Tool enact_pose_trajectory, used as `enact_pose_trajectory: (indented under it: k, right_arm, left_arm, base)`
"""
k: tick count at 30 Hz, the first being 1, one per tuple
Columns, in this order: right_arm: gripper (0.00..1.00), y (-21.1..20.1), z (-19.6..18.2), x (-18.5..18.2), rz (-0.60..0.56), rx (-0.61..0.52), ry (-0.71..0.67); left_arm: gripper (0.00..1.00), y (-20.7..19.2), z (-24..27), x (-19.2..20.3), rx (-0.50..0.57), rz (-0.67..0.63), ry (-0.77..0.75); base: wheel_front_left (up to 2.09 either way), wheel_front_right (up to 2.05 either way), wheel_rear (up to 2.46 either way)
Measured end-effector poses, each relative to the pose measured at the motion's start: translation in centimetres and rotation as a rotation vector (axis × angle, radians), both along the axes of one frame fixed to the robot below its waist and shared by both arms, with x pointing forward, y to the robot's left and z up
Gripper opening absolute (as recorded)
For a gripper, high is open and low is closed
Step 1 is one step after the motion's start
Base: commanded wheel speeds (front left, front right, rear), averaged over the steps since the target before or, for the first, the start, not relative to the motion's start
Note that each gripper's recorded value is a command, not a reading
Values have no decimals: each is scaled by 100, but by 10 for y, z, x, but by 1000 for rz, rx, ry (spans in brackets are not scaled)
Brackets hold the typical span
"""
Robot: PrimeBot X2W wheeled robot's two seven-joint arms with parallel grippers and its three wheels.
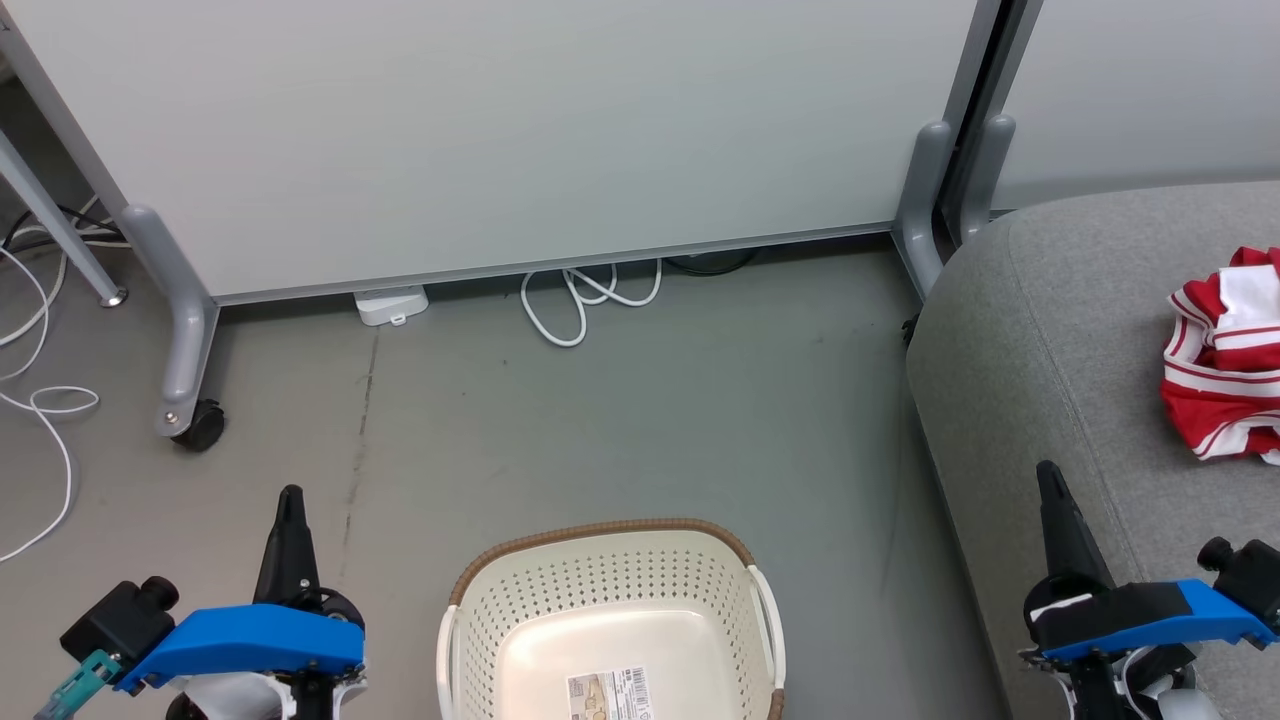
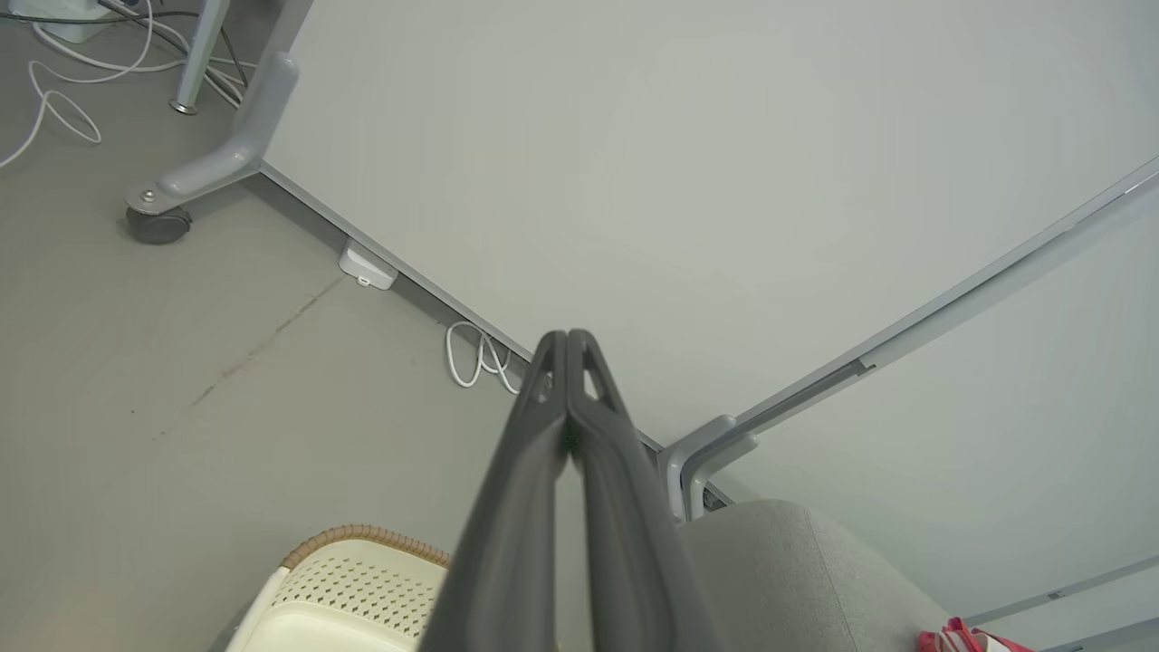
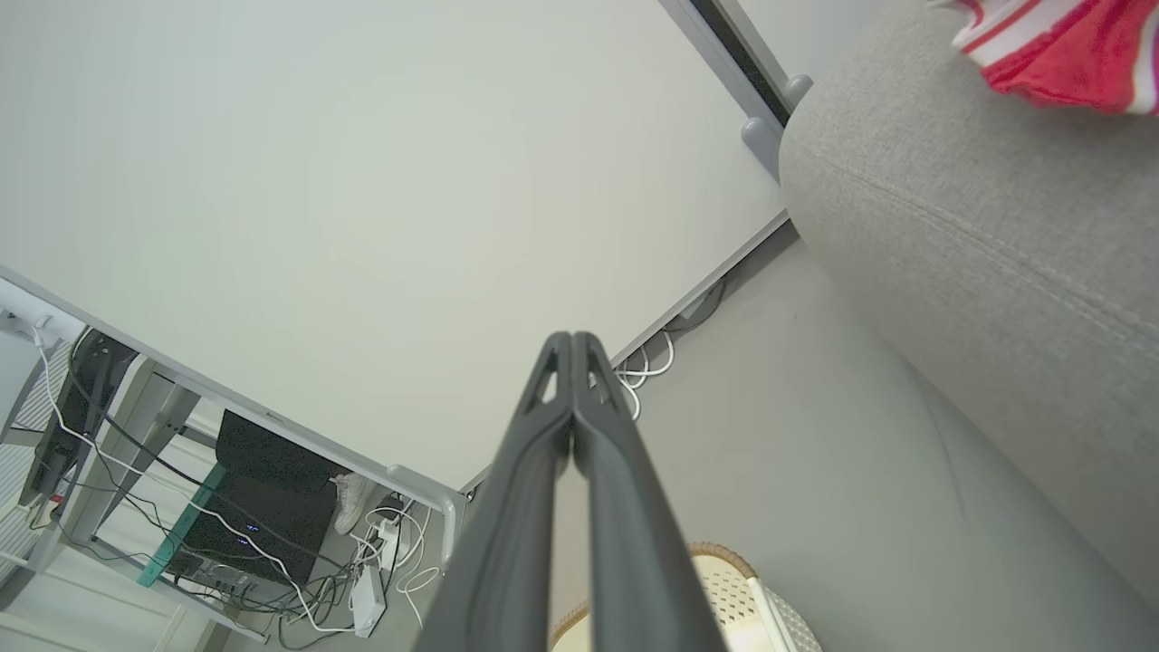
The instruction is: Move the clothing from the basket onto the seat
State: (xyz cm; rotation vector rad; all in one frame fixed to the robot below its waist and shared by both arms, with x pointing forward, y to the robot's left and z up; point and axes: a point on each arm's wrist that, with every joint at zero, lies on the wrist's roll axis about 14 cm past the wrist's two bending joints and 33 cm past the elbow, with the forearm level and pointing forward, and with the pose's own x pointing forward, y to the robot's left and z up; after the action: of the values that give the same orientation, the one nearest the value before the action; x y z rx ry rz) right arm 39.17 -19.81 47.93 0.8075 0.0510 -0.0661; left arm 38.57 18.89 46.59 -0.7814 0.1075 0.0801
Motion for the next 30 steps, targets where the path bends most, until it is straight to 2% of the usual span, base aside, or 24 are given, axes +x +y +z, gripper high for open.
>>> enact_pose_trajectory:
  k: [30]
  right_arm:
    - [0, -3, 7, -1, -17, 342, -12]
  left_arm:
    - [0, 6, 14, 2, -355, 37, -29]
  base:
    - [0, 0, 0]
